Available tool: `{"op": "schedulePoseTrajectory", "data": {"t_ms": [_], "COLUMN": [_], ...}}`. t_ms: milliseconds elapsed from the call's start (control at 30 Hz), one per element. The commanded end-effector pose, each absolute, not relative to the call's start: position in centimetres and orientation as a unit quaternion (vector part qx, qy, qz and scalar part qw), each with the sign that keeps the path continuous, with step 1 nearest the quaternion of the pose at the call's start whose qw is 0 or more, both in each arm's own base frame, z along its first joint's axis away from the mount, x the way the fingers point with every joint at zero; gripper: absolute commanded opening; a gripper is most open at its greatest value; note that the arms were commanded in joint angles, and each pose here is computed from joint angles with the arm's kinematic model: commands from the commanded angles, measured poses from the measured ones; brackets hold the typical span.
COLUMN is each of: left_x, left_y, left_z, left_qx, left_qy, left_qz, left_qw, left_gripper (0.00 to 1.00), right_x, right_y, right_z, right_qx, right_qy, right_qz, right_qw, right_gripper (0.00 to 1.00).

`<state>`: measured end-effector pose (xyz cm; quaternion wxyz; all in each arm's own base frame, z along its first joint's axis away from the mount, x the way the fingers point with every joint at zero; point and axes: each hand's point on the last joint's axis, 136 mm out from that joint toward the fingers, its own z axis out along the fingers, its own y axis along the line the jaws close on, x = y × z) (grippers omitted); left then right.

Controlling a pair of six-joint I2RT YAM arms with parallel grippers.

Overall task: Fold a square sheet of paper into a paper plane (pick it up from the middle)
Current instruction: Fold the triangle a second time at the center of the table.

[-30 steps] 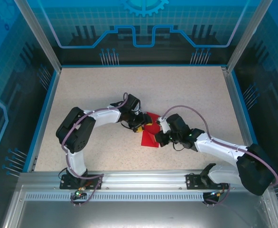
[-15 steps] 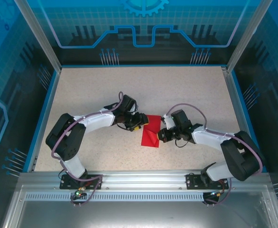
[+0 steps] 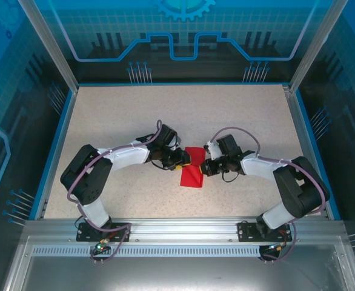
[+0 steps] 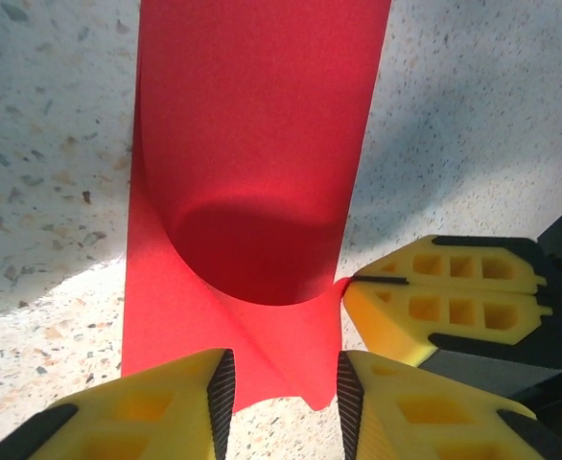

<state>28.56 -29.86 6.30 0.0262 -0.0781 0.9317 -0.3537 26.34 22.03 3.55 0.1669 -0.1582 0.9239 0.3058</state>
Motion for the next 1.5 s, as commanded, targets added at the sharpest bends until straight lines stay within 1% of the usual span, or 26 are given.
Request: {"op": "schedulePoseTrajectory", "data": {"t_ms": [0,633,800,1200,1333,1400,1433,1467], "left_x": [27.9,27.9,28.1,27.8,27.7,27.6,27.6,27.6], "left_y": [-31.0,-33.3,-33.8,-34.3,-34.6,-34.6,-34.6,-34.6], "left_z": [6.3,6.4,6.3,5.7,5.6,5.4,5.4,5.4], "left_qx": [-0.052,-0.036,-0.041,-0.062,-0.068,-0.073,-0.075,-0.077], "left_qy": [0.930,0.926,0.922,0.908,0.901,0.898,0.897,0.897], "left_qz": [-0.365,-0.376,-0.384,-0.415,-0.428,-0.434,-0.435,-0.435], "left_qw": [0.013,-0.002,-0.005,-0.011,-0.019,-0.021,-0.021,-0.021], "left_gripper": [0.35,0.30,0.28,0.26,0.16,0.04,0.00,0.00], "right_x": [27.0,27.6,27.6,27.7,27.7,27.7,27.7,27.7], "right_y": [21.6,20.9,20.8,20.3,20.3,20.3,20.3,20.3], "right_z": [3.6,2.6,2.2,2.0,1.9,1.9,1.9,2.0], "right_qx": [-0.164,-0.156,-0.153,-0.148,-0.147,-0.147,-0.147,-0.147], "right_qy": [0.928,0.940,0.943,0.946,0.946,0.947,0.946,0.946], "right_qz": [0.294,0.261,0.256,0.245,0.244,0.244,0.244,0.243], "right_qw": [0.163,0.153,0.150,0.152,0.152,0.152,0.153,0.153], "right_gripper": [0.05,0.05,0.04,0.04,0.04,0.04,0.04,0.04]}}
